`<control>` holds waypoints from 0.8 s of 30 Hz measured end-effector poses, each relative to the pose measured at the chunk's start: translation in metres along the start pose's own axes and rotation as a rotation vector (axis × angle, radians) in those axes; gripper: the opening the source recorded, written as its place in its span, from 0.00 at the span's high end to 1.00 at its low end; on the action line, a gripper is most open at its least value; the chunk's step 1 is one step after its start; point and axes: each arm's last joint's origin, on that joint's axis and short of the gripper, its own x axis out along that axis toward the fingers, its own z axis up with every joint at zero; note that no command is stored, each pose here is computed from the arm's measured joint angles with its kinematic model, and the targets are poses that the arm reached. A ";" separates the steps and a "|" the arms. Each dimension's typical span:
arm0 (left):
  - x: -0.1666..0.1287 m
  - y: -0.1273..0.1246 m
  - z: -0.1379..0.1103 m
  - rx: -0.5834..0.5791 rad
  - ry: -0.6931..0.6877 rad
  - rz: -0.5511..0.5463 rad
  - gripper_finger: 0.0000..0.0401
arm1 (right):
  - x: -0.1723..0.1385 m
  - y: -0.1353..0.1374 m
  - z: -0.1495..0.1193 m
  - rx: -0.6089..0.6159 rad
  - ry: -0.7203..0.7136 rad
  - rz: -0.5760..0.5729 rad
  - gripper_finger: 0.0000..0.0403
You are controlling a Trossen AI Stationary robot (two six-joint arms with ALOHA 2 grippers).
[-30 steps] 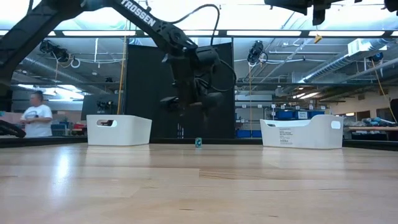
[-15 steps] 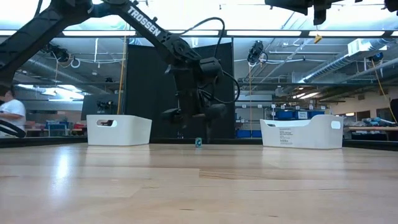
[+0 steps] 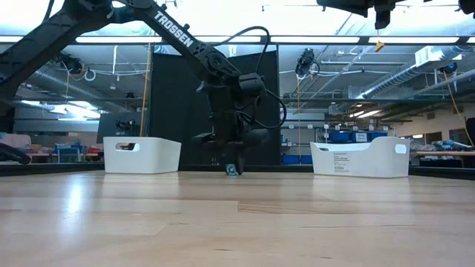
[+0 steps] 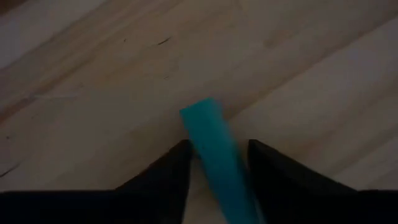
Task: Sort blocks
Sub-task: Put the blue block into the top left white bin
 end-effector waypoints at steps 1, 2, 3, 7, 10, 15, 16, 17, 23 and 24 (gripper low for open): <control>0.000 0.000 0.000 0.002 0.001 0.001 0.62 | 0.000 0.000 0.000 0.000 0.000 0.000 0.95; 0.000 0.000 0.000 0.010 0.001 0.001 0.67 | 0.000 0.000 0.000 0.000 0.000 -0.001 0.95; 0.000 0.000 0.000 0.023 0.003 0.000 0.73 | 0.000 0.000 0.000 0.001 0.000 -0.002 0.95; 0.000 0.000 -0.001 0.059 0.011 -0.011 0.84 | 0.000 0.000 0.000 0.001 0.000 -0.003 0.95; -0.004 0.000 0.000 0.086 0.008 -0.016 0.84 | 0.000 0.000 0.000 0.002 0.000 -0.003 0.95; -0.042 0.008 0.006 0.115 -0.034 0.041 0.84 | 0.000 0.000 0.000 0.006 -0.002 -0.003 0.96; -0.055 0.010 0.008 0.118 -0.061 0.055 0.84 | 0.000 0.000 0.000 0.009 -0.003 -0.003 0.96; -0.070 0.014 0.011 0.116 -0.088 0.077 0.84 | 0.000 0.000 0.001 0.011 -0.003 -0.004 0.96; -0.142 0.044 0.009 0.095 -0.172 0.218 0.84 | 0.000 0.000 0.001 0.016 -0.003 -0.007 0.96; -0.153 0.050 0.007 0.084 -0.187 0.233 0.84 | 0.000 0.000 0.001 0.016 -0.003 -0.007 0.96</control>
